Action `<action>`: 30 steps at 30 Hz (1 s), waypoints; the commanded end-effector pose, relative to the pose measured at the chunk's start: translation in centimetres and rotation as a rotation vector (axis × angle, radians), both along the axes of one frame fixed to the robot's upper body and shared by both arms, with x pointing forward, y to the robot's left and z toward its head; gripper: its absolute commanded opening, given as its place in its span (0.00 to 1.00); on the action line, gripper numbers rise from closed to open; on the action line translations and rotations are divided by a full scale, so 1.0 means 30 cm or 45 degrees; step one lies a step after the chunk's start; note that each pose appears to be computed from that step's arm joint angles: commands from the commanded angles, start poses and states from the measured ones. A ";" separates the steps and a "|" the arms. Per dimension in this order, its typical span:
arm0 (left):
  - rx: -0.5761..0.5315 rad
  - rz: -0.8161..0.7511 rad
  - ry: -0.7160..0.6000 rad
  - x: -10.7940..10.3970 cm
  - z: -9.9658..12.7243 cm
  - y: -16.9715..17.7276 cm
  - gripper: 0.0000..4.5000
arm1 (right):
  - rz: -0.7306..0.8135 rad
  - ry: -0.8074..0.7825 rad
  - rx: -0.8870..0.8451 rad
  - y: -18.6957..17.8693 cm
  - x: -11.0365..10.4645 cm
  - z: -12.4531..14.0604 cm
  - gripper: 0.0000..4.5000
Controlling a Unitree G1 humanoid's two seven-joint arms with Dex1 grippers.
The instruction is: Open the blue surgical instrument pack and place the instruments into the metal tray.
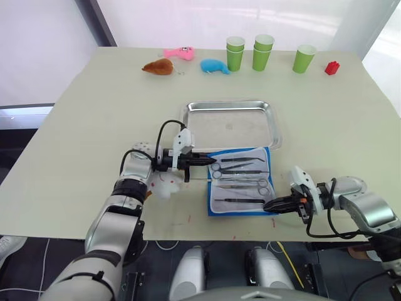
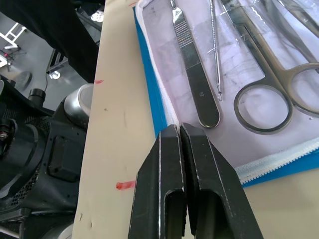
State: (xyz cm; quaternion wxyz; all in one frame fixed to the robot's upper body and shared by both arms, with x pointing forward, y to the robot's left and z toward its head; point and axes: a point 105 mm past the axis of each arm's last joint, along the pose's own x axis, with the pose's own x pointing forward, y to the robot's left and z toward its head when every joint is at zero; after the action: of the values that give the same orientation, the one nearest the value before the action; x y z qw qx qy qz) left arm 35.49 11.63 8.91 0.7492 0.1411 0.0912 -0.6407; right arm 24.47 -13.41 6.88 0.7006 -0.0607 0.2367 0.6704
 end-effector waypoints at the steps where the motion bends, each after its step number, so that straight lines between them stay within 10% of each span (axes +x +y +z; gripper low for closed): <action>1: 0.078 -0.123 0.071 -0.044 -0.056 -0.031 0.00 | 0.020 0.027 0.016 0.004 -0.019 0.008 0.02; 30: 0.106 0.241 0.090 0.046 -0.074 0.051 0.00 | 0.016 -0.130 -0.055 -0.017 -0.012 -0.018 0.02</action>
State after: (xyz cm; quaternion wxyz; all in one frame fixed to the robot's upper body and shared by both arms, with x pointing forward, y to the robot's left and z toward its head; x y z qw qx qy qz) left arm 36.26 11.31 8.30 0.7595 0.1477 0.1201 -0.6220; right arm 23.73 -13.63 6.35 0.7019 -0.0928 0.2186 0.6716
